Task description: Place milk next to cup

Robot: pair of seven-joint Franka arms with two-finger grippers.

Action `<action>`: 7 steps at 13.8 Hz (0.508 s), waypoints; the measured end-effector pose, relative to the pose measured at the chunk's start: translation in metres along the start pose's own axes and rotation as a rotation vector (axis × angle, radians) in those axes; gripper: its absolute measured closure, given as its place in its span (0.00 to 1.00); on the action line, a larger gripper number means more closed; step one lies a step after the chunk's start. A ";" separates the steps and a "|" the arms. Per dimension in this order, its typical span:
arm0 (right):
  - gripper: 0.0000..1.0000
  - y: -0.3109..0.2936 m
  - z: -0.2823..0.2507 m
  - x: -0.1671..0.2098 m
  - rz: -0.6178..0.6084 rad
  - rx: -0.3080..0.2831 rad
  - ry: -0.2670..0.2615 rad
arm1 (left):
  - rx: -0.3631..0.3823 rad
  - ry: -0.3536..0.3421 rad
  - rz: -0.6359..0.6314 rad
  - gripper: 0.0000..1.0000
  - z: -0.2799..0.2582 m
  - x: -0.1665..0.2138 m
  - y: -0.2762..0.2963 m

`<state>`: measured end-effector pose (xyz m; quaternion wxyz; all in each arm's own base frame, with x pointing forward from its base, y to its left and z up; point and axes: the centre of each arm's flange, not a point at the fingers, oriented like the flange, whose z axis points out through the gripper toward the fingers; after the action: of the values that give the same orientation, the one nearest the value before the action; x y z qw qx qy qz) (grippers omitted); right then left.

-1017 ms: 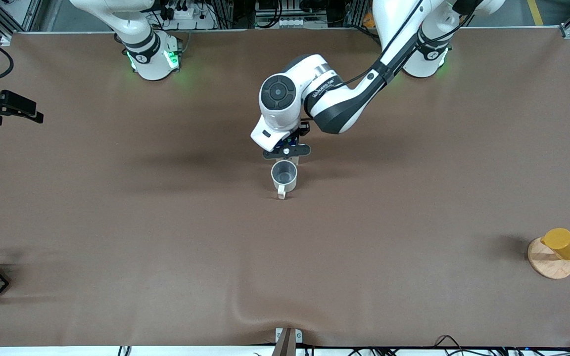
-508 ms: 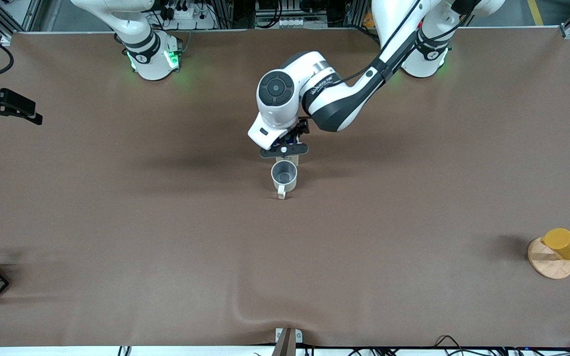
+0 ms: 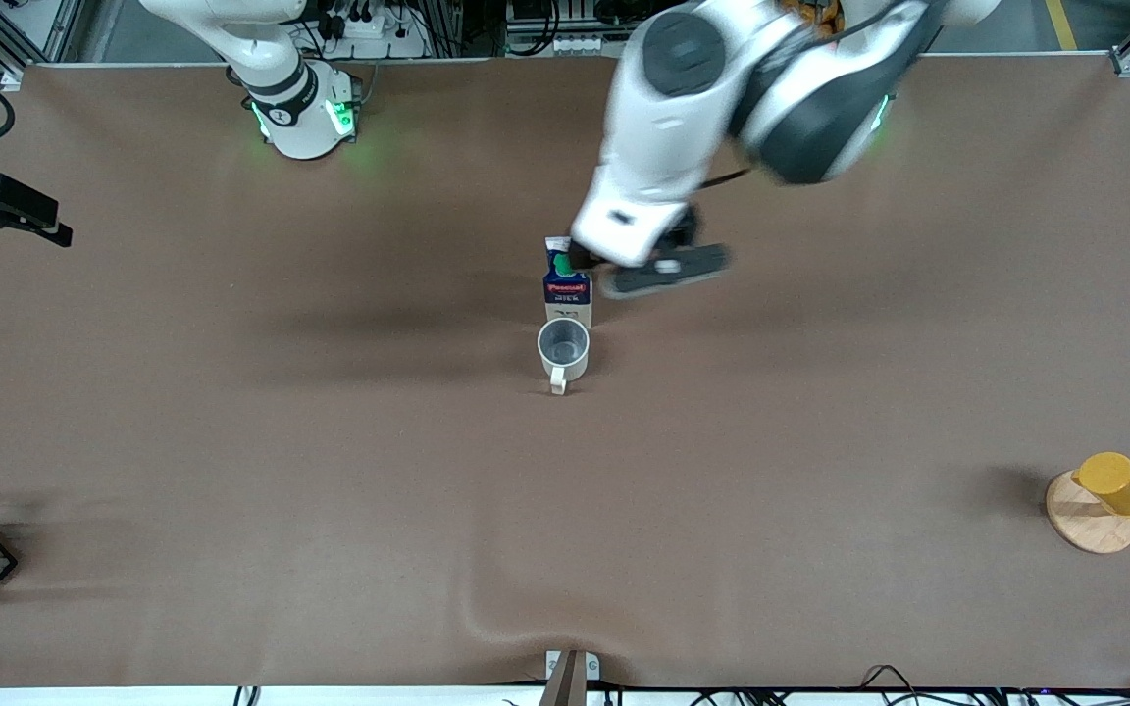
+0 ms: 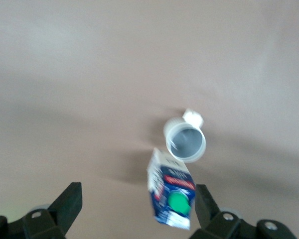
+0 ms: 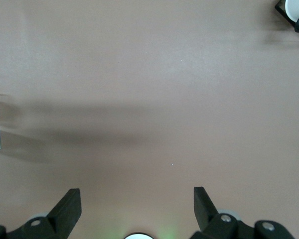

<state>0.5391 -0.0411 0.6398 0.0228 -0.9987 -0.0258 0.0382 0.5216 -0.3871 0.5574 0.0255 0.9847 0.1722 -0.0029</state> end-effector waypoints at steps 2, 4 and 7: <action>0.00 -0.002 0.000 0.000 -0.004 0.000 0.000 | 0.028 0.040 -0.053 0.00 -0.027 0.050 -0.058; 0.00 -0.004 0.000 0.000 -0.007 0.000 -0.001 | 0.053 0.071 -0.039 0.00 -0.035 0.094 -0.105; 0.00 -0.003 0.000 0.000 -0.021 -0.001 0.000 | 0.064 0.091 0.020 0.00 -0.048 0.130 -0.153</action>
<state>0.5393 -0.0385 0.6397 0.0226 -0.9984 -0.0363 0.0381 0.5918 -0.1972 0.5955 -0.0138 0.9859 0.1630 0.0364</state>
